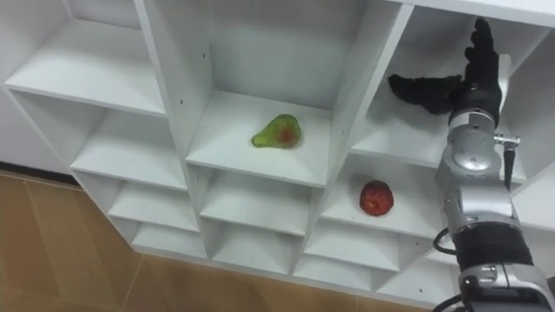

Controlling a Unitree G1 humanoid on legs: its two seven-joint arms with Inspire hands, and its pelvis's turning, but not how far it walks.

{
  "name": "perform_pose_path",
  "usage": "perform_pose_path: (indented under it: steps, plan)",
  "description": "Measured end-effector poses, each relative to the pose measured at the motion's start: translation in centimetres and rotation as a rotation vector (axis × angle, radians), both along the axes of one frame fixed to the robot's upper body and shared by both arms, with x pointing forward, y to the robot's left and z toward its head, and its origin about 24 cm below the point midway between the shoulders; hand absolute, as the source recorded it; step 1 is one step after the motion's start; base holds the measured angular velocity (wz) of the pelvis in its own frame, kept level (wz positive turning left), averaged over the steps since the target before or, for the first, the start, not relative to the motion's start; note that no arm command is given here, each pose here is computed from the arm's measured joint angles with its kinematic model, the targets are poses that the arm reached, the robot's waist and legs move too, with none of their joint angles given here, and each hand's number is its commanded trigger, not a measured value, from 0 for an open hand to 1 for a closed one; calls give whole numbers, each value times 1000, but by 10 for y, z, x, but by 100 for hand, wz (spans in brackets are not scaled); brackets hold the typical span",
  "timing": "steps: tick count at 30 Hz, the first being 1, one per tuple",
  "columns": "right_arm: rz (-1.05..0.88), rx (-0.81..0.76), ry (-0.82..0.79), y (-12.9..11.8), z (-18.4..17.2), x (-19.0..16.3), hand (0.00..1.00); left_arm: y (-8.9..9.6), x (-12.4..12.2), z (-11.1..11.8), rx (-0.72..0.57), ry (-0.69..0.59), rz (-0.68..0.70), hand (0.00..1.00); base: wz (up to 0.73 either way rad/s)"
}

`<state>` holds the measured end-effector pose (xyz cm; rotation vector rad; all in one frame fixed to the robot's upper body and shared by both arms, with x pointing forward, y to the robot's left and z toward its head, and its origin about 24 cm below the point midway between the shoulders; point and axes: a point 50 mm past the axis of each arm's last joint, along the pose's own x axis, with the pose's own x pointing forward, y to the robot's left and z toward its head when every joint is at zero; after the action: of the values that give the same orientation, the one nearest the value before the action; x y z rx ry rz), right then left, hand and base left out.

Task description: Collect fruits from the closet

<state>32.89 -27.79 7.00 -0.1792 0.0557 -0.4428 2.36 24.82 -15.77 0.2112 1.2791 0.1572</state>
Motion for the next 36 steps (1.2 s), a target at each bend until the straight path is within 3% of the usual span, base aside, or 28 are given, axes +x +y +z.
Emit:
perform_pose_path:
  steps: [17,18,21,36]
  plan:
    - [-22,-8,87,-6,-15,-4,0,0,0,-1,20,73,-67,100,1]
    - [-21,-8,87,-6,-15,-4,11,0,1,-1,19,71,-68,100,0]
    - [-18,-7,90,-6,-16,-4,100,0,2,0,23,66,-68,100,0]
    - [-26,-15,86,-14,-15,-7,100,1,20,2,49,-4,-68,100,0]
